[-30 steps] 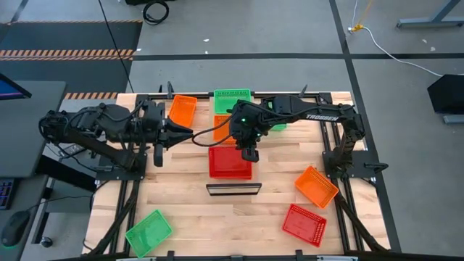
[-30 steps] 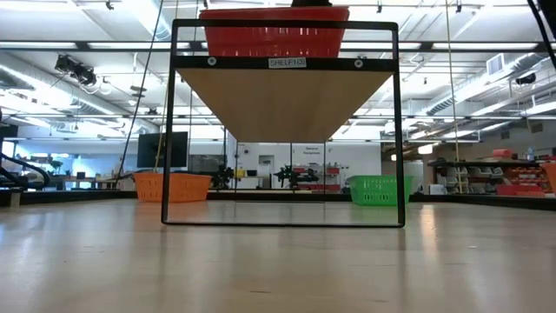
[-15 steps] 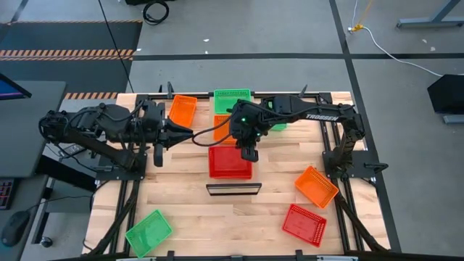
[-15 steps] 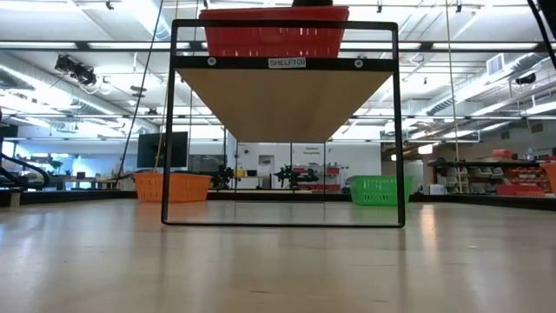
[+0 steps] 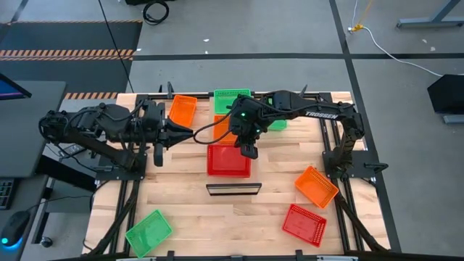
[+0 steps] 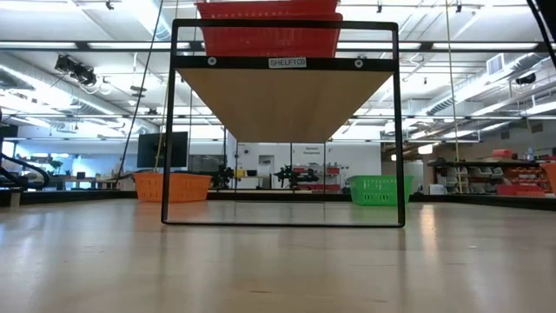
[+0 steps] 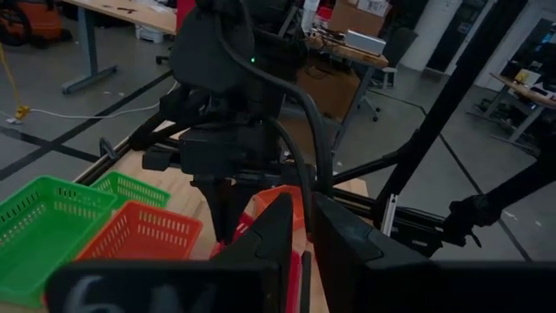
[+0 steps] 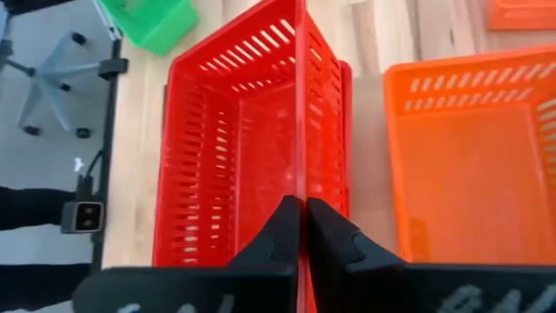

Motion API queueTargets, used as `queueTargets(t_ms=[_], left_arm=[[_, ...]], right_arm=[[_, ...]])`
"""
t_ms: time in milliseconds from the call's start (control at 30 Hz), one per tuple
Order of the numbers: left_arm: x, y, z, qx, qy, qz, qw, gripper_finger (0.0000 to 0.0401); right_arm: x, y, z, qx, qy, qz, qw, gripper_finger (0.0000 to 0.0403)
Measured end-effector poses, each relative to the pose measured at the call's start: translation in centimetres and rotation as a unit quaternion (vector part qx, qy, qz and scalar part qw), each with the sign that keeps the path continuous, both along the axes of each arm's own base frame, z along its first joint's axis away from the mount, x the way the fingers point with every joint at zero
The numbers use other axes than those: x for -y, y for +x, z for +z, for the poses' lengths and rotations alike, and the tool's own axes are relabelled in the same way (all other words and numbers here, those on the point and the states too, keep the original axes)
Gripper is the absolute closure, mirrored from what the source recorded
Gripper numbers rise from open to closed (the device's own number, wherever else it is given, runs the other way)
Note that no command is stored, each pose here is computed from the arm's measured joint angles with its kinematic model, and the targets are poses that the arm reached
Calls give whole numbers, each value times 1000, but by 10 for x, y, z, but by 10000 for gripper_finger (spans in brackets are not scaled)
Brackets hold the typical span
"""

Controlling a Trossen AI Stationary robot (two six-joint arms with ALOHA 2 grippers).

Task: Stack baskets on shelf by color
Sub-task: Stack the top red bin on top of the red bin on the shelf

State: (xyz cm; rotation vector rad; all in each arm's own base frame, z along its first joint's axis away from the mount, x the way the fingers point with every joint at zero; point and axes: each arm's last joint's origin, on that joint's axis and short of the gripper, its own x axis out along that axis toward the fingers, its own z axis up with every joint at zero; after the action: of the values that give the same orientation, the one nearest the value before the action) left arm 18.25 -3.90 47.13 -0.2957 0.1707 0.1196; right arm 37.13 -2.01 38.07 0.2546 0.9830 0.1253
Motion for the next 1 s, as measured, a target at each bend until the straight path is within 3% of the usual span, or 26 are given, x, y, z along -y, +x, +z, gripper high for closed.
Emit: queueTargets(t_ms=[467,667,1000], left_arm=[[0,0,0,0,-2,0,1000,352],[0,0,0,0,-9,2,1000,347],[1,0,0,1,-12,-1,1000,352]], right_arm=[[-2,2,3,19,69,22,997,395],[-1,0,2,4,72,25,997,395],[0,2,-34,-52,58,7,997,372]])
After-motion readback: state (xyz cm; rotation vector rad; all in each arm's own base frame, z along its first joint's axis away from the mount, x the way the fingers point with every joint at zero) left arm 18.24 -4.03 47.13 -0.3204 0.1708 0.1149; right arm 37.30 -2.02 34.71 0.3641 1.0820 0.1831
